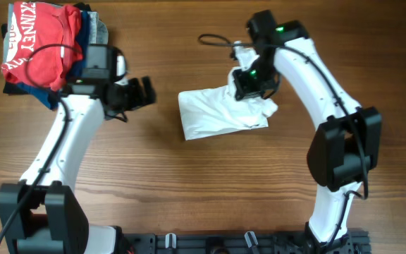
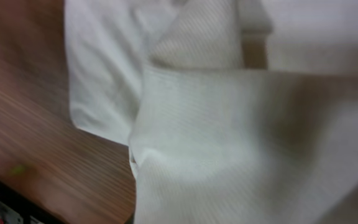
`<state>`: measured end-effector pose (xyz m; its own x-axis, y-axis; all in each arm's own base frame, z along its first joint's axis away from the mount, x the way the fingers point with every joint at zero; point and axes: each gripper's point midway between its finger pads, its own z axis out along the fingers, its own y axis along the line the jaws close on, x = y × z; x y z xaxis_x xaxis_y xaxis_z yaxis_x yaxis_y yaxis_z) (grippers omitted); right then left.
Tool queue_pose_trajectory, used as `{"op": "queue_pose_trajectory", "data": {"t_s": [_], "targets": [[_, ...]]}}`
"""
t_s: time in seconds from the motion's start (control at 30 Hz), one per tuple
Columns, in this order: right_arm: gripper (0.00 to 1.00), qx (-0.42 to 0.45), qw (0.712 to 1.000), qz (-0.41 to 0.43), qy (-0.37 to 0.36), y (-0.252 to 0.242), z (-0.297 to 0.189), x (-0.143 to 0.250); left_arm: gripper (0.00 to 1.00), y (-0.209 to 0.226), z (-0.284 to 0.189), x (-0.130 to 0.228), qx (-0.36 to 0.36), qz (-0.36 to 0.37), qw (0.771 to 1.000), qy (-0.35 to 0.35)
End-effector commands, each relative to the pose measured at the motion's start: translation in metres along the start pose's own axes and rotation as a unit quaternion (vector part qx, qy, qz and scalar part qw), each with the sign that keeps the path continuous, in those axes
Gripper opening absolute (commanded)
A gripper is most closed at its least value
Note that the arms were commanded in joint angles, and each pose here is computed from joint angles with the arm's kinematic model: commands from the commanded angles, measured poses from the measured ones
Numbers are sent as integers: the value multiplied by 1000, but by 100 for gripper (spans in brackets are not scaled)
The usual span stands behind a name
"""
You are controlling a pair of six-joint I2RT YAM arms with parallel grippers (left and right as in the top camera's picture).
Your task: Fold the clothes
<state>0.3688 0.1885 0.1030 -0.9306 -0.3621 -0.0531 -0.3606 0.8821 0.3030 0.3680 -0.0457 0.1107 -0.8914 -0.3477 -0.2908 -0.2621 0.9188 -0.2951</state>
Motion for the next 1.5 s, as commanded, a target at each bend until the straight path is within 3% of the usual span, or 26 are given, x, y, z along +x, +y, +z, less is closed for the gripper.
{"op": "queue_pose_trajectory", "data": {"t_s": [0.0,0.13,0.2,0.3,0.33,0.4,0.7,0.97,1.13,1.47], "targets": [[4,-3,1000,-12,-17,21,-7,-5,100,26,-9,-18,-23,-41,999,-27],[6,-6,999,-20,-25,36,-3,-10,100,40,-12,-24,-28,-59,997,-33],[22,-19,999,-33,-28,47,-1,-11,100,44,-13,-25,-30,-63,997,-35],[57,-52,996,-66,-29,70,1,-11,99,45,-13,-26,-31,-64,997,-35],[65,-58,995,-78,-27,75,2,-9,100,45,-13,-26,-31,-64,997,-35],[70,-61,994,-85,-23,81,4,-7,100,45,-13,-26,-31,-64,997,-35],[71,-54,995,-74,-25,73,-1,-7,100,48,-9,-25,-37,-63,997,-31],[75,47,998,-36,-2,24,-5,4,100,48,-9,-25,-38,-63,997,-31],[76,39,993,-107,-13,24,12,-10,100,69,-13,-33,-86,-70,992,-54],[80,-17,969,-236,-69,50,27,-35,100,108,-23,-44,-102,-119,985,-70]]}}
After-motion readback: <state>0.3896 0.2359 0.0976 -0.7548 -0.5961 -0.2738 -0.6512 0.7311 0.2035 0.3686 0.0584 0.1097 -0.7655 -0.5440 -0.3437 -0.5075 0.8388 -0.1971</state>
